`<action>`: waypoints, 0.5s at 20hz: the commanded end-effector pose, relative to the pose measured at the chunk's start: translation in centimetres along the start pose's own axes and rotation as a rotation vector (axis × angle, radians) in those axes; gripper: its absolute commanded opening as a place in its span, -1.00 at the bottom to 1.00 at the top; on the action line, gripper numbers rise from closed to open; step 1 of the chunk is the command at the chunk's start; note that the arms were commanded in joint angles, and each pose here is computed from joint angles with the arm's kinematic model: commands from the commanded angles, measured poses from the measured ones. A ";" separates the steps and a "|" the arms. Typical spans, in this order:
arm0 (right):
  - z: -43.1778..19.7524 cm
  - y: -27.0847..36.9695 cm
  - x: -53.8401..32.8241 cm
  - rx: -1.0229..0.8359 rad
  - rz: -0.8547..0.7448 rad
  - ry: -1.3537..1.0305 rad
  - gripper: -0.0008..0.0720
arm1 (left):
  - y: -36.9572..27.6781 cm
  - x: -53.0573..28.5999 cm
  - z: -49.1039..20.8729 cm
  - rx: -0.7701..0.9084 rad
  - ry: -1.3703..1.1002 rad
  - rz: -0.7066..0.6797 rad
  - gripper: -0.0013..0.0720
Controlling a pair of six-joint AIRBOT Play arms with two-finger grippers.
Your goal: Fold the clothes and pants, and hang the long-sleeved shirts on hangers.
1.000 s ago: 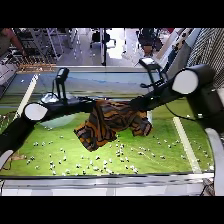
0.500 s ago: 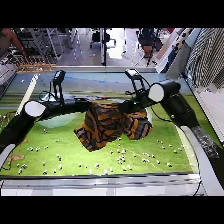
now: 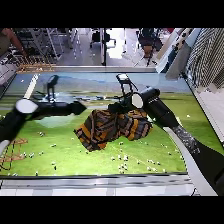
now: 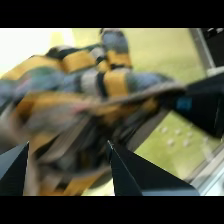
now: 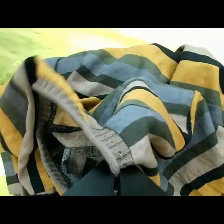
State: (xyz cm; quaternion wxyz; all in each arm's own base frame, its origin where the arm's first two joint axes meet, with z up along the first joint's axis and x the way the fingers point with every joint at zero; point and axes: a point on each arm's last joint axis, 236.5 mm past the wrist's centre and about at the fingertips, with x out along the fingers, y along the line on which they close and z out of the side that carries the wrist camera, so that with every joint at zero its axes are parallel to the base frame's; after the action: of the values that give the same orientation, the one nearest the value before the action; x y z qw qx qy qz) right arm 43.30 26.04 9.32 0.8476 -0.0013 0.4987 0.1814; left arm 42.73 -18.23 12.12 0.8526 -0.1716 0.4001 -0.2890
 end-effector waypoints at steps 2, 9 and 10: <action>-0.1 0.3 0.4 0.007 0.002 0.004 -0.93 | 11.6 -11.6 -5.8 -0.117 0.225 0.342 0.34; 0.9 0.5 0.4 -0.030 0.012 -0.038 -0.93 | 28.0 -32.3 -15.4 -0.538 0.090 1.052 0.35; 0.8 0.5 0.4 -0.034 0.012 -0.037 -0.93 | 29.1 -32.0 -15.9 -0.544 0.065 1.058 0.35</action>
State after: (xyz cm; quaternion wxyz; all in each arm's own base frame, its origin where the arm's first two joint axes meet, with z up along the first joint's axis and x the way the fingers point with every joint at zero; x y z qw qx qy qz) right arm 43.83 26.55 9.31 0.8527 -0.0055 0.4872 0.1884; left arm 28.49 17.75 7.42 0.8156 -0.1403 0.5317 0.1798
